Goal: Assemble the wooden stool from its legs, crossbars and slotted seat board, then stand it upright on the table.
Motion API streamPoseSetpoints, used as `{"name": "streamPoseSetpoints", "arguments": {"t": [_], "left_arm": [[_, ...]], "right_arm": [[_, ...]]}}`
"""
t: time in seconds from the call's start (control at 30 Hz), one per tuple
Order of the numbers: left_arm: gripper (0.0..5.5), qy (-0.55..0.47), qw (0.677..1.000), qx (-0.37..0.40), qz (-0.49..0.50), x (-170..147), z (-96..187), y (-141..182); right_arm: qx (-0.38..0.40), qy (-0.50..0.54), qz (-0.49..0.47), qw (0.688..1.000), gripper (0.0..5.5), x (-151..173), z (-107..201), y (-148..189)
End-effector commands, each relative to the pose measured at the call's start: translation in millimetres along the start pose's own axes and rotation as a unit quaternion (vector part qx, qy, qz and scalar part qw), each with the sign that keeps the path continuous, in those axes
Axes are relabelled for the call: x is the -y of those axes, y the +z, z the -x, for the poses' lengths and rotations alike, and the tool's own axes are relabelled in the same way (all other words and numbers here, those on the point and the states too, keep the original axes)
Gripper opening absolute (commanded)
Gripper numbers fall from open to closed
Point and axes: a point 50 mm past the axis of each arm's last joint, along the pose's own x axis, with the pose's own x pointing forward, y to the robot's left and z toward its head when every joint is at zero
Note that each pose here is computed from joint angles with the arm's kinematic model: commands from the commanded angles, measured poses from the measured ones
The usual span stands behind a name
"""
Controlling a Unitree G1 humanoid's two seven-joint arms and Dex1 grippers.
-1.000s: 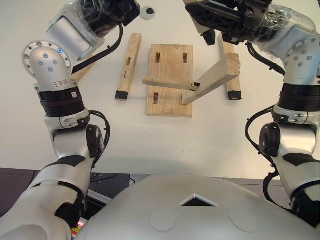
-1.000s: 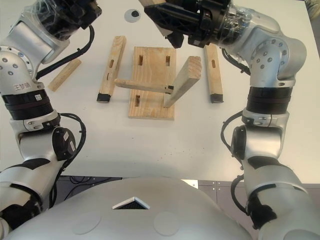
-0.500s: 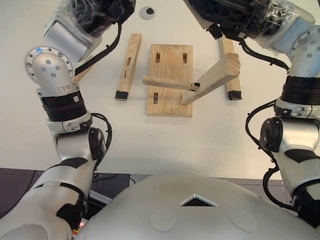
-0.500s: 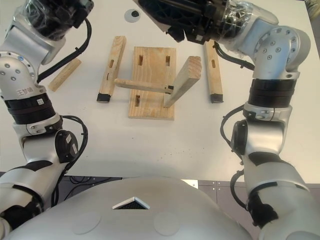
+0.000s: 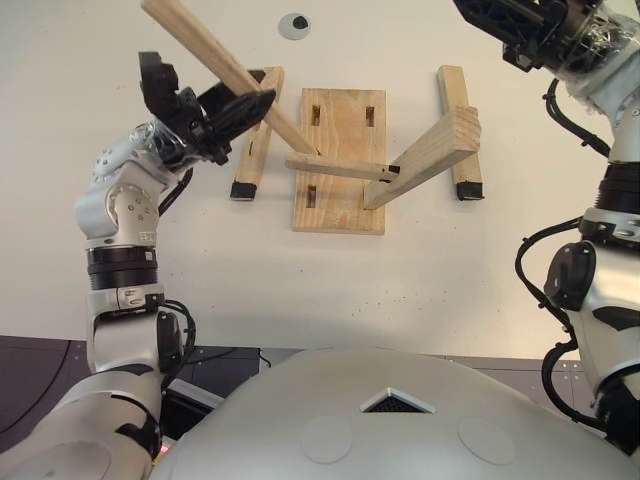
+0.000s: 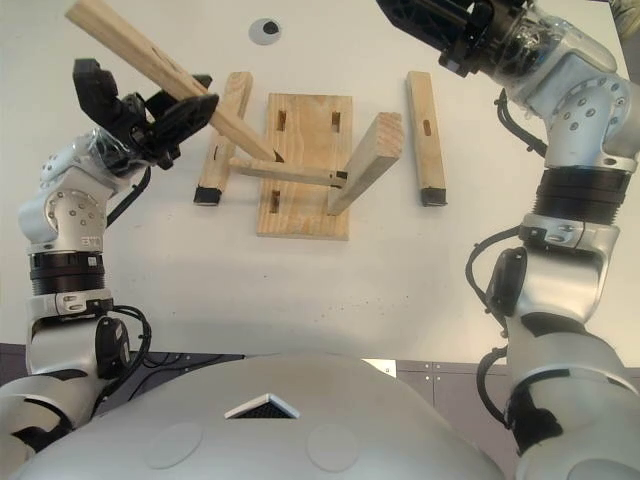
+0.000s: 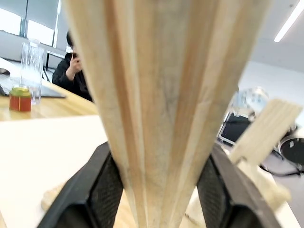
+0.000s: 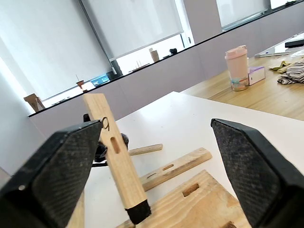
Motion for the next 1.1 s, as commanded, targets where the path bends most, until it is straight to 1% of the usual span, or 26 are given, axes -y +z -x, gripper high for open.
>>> {"name": "streamPoseSetpoints", "arguments": {"t": [0.03, 0.27, 0.33, 0.63, 0.73, 0.93, 1.1], "left_arm": [[2.03, -0.011, 0.999, -0.031, -0.012, 2.3, 7.5, -4.1], [2.01, -0.034, 0.995, -0.090, -0.029, 9.2, 25.3, -2.3], [2.01, -0.042, 0.991, -0.122, -0.046, 11.0, 30.0, -4.1], [2.01, -0.073, 0.973, -0.192, -0.104, 8.3, 34.1, 0.7], [2.01, -0.093, 0.966, -0.213, -0.117, 7.6, 33.2, 7.0], [2.01, -0.137, 0.938, -0.279, -0.155, 3.0, 28.4, 11.1], [2.01, -0.167, 0.930, -0.278, -0.174, 5.5, 12.6, 17.2]], "right_arm": [[-0.009, -0.018, 0.016, 1.000, 4.20, 5.3, 0.7, 3.9], [-0.014, -0.031, 0.022, 0.999, 4.20, 9.9, 1.3, 0.4], [-0.014, -0.035, 0.023, 0.999, 4.20, 10.9, 2.0, -0.1], [-0.019, -0.043, 0.026, 0.999, 4.20, 12.0, 3.9, -8.2], [-0.021, -0.045, 0.026, 0.998, 4.20, 11.0, 4.5, -12.0], [-0.025, -0.052, 0.021, 0.998, 4.20, 9.1, 7.2, -23.7], [-0.027, -0.058, 0.020, 0.998, 4.20, 7.8, 7.7, -30.0]]}}
